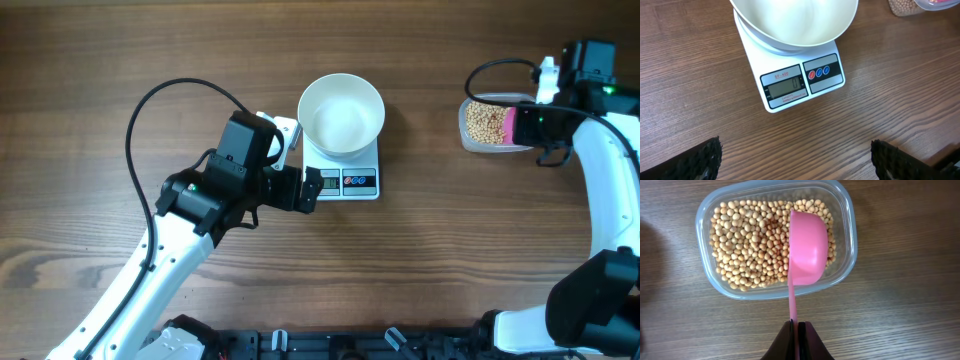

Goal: Scoop item into bowl and weigh 150g on scale

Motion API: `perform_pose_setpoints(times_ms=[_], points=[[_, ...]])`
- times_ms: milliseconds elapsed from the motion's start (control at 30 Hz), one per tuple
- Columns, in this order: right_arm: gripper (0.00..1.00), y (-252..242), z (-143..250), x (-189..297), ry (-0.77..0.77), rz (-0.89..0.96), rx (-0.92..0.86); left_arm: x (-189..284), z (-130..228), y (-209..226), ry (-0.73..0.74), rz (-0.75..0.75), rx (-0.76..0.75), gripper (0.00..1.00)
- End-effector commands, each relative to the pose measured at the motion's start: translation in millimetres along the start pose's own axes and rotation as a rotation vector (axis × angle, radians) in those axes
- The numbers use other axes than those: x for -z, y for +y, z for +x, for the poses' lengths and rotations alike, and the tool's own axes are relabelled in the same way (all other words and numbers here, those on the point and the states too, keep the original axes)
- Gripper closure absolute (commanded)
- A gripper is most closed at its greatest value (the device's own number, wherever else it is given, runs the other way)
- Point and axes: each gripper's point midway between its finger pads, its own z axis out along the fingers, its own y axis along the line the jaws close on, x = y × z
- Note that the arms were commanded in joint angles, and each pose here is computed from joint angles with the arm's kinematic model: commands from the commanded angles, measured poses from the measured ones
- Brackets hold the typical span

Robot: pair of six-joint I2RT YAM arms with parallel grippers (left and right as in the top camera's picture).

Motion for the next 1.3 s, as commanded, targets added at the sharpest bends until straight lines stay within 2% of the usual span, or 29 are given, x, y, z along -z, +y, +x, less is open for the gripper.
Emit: perform_pose_setpoints(times_ms=[0,167,633,1000,1267], points=[[0.96,14,-1,-1,0.003,-0.107,0.019,3,-2,-3,-0.011,0.010,-0.021,0.00],[0.96,24,1,0,0.010,-0.169,0.032,3,-2,-3,-0.011,0.010,-0.021,0.00],[0.96,27,3,1,0.018,-0.188,0.034,3,-2,-3,-0.011,0.010,-0.021,0.00],[0.96,-6,-6,-2,-0.012,0.006,-0.001,3,-2,-3,-0.011,0.010,-0.021,0.00],[0.96,-11,-10,-2,-0.029,0.032,0.009,3,-2,-3,-0.011,0.010,-0.021,0.00]])
